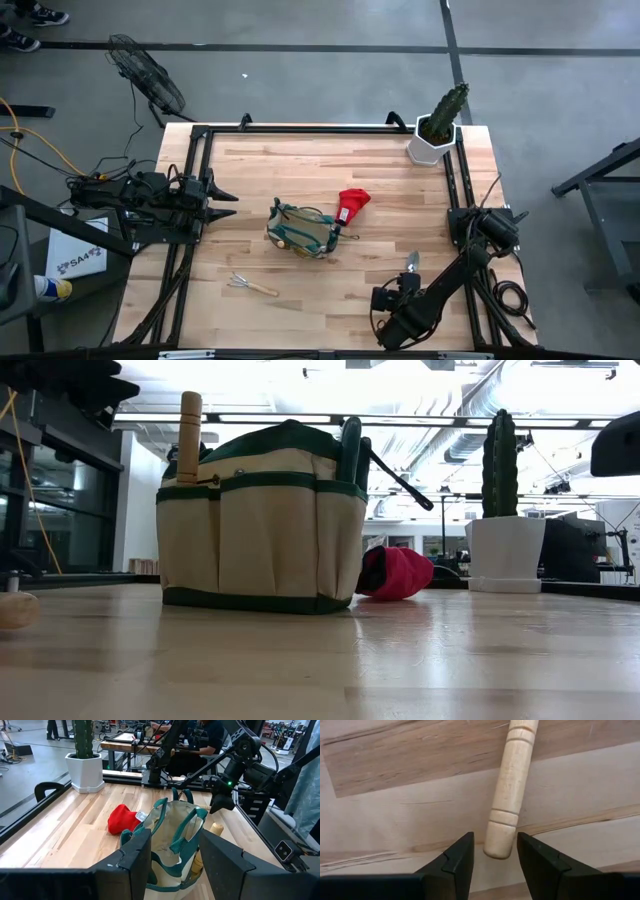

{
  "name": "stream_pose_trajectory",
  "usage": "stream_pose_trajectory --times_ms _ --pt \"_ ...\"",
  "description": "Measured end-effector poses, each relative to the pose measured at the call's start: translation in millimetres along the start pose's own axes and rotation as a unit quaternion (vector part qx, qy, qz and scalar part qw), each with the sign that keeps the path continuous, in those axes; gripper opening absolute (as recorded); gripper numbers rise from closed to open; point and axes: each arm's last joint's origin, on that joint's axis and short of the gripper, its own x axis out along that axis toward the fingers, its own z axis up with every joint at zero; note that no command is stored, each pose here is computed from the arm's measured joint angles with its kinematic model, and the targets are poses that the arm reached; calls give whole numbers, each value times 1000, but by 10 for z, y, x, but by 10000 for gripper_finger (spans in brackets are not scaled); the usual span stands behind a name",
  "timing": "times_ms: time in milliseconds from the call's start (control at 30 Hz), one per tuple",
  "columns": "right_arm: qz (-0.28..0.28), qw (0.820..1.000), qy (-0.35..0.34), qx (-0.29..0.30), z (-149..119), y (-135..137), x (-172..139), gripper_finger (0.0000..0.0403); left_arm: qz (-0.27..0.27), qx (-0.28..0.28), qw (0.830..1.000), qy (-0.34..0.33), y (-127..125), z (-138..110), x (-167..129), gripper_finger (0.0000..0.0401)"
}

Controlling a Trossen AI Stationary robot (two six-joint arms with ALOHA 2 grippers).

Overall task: Pick & Place Garden tools in Gardening bag
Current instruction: Put the light brown trowel into the gardening bag

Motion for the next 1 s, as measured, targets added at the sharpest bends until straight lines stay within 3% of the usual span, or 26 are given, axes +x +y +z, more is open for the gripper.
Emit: stream_pose_trajectory --times_ms 1000 --pt "-8 1000 -15 13 83 71 11 142 0 0 1000 0 0 0 0 161"
